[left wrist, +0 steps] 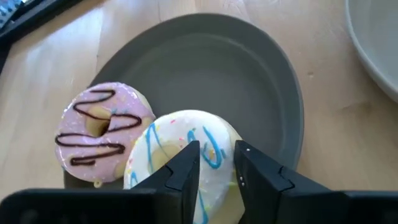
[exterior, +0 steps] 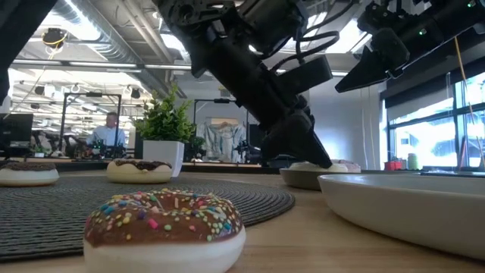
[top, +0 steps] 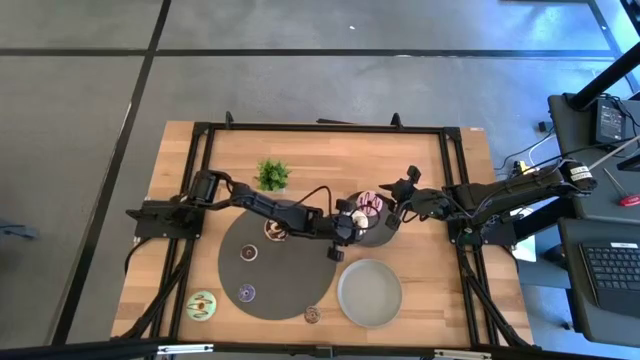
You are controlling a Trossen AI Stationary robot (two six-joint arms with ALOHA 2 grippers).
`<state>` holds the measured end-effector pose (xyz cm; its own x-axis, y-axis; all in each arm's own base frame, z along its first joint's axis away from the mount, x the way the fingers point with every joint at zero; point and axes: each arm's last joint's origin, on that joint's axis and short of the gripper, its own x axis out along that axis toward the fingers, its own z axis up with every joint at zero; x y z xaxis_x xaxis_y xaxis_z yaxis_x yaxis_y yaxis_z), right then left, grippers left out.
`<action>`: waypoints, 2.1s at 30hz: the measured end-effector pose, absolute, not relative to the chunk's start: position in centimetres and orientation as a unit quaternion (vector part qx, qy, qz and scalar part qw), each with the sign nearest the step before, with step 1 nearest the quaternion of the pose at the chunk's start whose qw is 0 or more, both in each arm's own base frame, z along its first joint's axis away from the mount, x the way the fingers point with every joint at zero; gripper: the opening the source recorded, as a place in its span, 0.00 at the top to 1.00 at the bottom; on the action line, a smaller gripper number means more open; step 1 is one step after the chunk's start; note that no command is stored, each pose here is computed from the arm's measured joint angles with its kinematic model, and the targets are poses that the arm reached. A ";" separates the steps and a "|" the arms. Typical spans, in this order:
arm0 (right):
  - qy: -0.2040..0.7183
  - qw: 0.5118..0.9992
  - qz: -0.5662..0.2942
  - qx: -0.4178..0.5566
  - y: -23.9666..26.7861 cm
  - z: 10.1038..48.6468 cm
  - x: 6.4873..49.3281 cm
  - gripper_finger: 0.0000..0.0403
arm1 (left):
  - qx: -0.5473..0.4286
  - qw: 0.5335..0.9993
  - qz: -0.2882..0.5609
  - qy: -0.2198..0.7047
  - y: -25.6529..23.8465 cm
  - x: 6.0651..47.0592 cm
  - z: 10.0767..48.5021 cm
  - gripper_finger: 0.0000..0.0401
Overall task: Pick & Place donuts
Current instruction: Put the large white donut on the black plate, then put the large black donut on the black plate
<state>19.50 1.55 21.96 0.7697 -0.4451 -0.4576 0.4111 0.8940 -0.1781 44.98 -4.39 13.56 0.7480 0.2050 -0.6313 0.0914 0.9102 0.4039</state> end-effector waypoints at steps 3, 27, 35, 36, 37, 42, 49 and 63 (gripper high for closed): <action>0.252 0.940 -0.228 -0.034 1.5 22.0 19.5 0.68 | 0.211 0.904 0.028 0.371 -4.4 45.0 13.9 0.74; 0.262 0.942 -0.208 -0.019 1.7 21.8 19.5 0.68 | -0.054 0.840 0.154 0.518 -6.2 30.2 19.3 0.75; 0.259 0.943 -0.208 -0.017 1.7 21.8 19.5 0.68 | -0.044 0.838 0.157 0.521 -7.7 27.7 17.5 0.72; 0.259 0.943 -0.208 -0.017 1.7 21.8 19.5 0.68 | -0.044 0.838 0.156 0.521 -7.8 27.7 17.0 0.71; 0.259 0.943 -0.208 -0.016 1.7 21.8 19.5 0.68 | -0.042 0.836 0.156 0.524 -7.8 27.6 16.6 0.71; 0.259 0.943 -0.208 -0.014 1.7 21.8 19.5 0.68 | -0.042 0.839 0.177 0.513 -7.7 27.8 16.5 0.64; 0.257 0.943 -0.211 -0.007 1.7 21.8 19.5 0.68 | -0.021 0.840 0.179 0.512 -7.6 27.7 16.5 0.57; 0.259 0.943 -0.210 -0.011 1.7 21.8 19.5 0.68 | -0.024 0.830 0.200 0.520 -7.7 27.6 16.0 0.57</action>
